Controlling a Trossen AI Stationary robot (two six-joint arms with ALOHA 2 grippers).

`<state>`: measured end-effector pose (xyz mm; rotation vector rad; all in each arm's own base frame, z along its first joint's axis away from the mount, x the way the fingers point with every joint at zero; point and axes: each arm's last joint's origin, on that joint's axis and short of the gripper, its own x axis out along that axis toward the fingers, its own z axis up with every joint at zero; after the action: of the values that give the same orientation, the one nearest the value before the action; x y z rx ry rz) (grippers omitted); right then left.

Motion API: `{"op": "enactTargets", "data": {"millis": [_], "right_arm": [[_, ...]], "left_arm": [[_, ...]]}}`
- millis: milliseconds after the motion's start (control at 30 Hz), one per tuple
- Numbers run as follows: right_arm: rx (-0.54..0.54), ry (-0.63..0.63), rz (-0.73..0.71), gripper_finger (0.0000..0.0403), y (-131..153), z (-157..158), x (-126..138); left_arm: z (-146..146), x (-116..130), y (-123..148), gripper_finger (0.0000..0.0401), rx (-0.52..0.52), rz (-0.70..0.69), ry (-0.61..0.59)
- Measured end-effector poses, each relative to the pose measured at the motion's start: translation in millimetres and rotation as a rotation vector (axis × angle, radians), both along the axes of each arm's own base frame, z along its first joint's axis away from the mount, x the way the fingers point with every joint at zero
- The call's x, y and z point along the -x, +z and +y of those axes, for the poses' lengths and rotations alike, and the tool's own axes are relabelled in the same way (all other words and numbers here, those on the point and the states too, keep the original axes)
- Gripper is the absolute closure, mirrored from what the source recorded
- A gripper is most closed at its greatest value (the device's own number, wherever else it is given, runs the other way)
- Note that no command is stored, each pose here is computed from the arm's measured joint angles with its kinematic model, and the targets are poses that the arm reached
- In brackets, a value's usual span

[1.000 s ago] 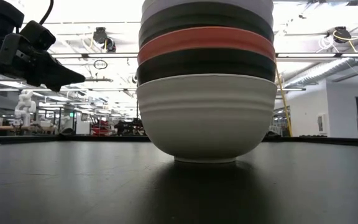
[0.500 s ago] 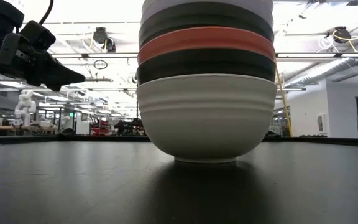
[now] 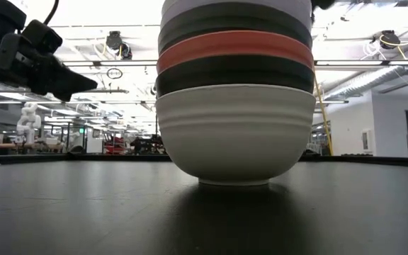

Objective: Nest bowls inside each other
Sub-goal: Return to Home Position

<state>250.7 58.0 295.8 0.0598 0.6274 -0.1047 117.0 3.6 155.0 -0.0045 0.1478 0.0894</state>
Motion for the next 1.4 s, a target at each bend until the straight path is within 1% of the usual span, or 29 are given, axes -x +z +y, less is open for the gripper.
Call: {"op": "enactTargets", "data": {"millis": [100,200,267,433,567,667,800,933,1033,1267,1400], "right_arm": [[-0.008,-0.004,-0.010,0.0370,-14.0,-5.8,21.4],[0.009,0.008,-0.065,0.0397,-27.7,-10.9,40.3],[0.001,0.005,-0.105,0.0398,-35.8,-14.5,53.5],[0.001,-0.008,-0.223,0.0402,-52.6,-24.1,84.0],[-0.044,-0.014,-0.379,0.0402,-65.7,-29.3,104.3],[-0.082,-0.025,-0.443,0.0402,-78.8,-32.6,116.7],[-0.115,-0.036,-0.468,0.0403,-91.6,-35.0,126.0],[-0.129,-0.040,-0.483,0.0403,-95.5,-35.9,129.5],[-0.150,-0.049,-0.484,0.0403,-98.1,-36.1,130.3],[-0.158,-0.054,-0.485,0.0403,-103.4,-36.1,130.4],[-0.138,-0.094,-0.491,0.0403,-107.7,-37.8,132.2]], "left_arm": [[0.0,-0.2,1.7,0.0375,-0.005,-0.017,-0.001],[-0.6,-0.3,1.8,0.0375,-0.012,-0.018,-0.024],[-1.2,-0.4,2.5,0.0375,-0.022,-0.024,-0.043],[-1.1,-0.7,5.0,0.0375,-0.023,-0.050,-0.040],[-1.0,-0.6,5.0,0.0375,-0.023,-0.050,-0.038],[-1.1,-0.6,4.9,0.0375,-0.023,-0.049,-0.042],[-1.3,0.7,11.2,0.0375,-0.043,-0.113,-0.047],[-1.3,5.0,18.8,0.0375,-0.056,-0.193,-0.046],[-1.4,9.1,21.8,0.0375,-0.057,-0.228,-0.045],[-0.9,17.4,20.0,0.0375,-0.058,-0.226,-0.025],[-1.0,20.3,18.8,0.0375,-0.051,-0.222,-0.026]]}}
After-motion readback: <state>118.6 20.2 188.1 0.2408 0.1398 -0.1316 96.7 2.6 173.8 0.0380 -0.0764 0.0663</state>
